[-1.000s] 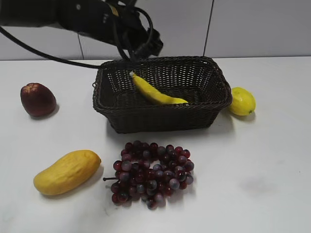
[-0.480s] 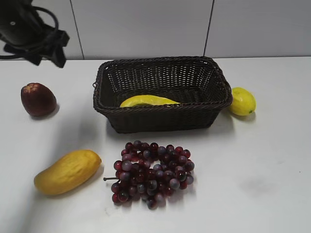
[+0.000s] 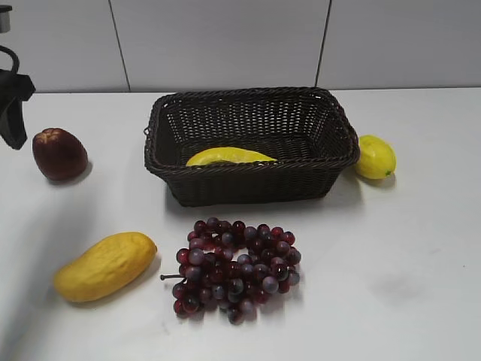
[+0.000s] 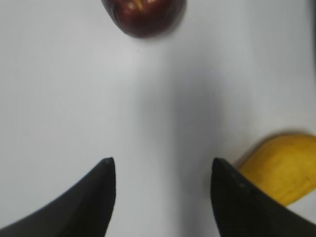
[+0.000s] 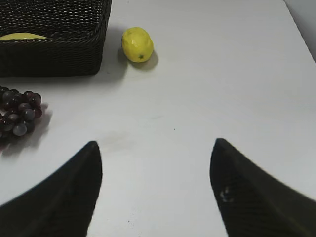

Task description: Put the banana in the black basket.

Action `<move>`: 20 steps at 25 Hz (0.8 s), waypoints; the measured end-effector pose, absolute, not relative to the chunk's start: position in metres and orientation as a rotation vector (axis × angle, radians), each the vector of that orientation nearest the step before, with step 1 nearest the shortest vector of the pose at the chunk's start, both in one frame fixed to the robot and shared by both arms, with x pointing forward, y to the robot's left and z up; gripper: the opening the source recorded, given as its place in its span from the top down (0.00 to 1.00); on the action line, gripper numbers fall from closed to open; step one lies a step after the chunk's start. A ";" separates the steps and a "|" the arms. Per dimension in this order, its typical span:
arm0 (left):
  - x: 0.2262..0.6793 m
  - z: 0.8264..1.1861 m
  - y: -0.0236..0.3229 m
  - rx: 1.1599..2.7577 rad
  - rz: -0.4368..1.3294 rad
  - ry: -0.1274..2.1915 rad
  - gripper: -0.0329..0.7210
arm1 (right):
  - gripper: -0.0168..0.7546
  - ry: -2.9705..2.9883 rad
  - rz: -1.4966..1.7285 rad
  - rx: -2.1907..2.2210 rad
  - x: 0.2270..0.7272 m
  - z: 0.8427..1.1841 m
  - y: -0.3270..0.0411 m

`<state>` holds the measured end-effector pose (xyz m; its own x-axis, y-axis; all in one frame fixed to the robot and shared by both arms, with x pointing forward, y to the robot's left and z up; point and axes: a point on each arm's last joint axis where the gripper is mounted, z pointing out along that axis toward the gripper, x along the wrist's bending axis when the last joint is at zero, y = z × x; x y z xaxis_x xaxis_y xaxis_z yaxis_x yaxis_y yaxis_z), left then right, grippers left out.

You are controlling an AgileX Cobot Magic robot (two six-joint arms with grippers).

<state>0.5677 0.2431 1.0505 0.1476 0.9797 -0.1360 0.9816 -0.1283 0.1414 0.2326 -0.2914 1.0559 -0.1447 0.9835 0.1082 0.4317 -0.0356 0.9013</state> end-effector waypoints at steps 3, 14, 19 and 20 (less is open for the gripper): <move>0.544 1.051 0.243 2.241 -0.034 1.931 0.17 | 0.31 1.628 1.148 1.507 0.233 1.056 -0.291; 0.457 1.050 0.257 2.247 -0.014 1.930 0.17 | 0.31 1.628 1.148 1.507 0.233 1.056 -0.291; 0.411 1.050 0.264 2.196 0.075 1.886 0.17 | 0.31 1.628 1.148 1.507 0.233 1.056 -0.291; 0.404 1.050 0.266 2.185 0.093 1.875 0.17 | 0.31 1.628 1.148 1.507 0.233 1.056 -0.291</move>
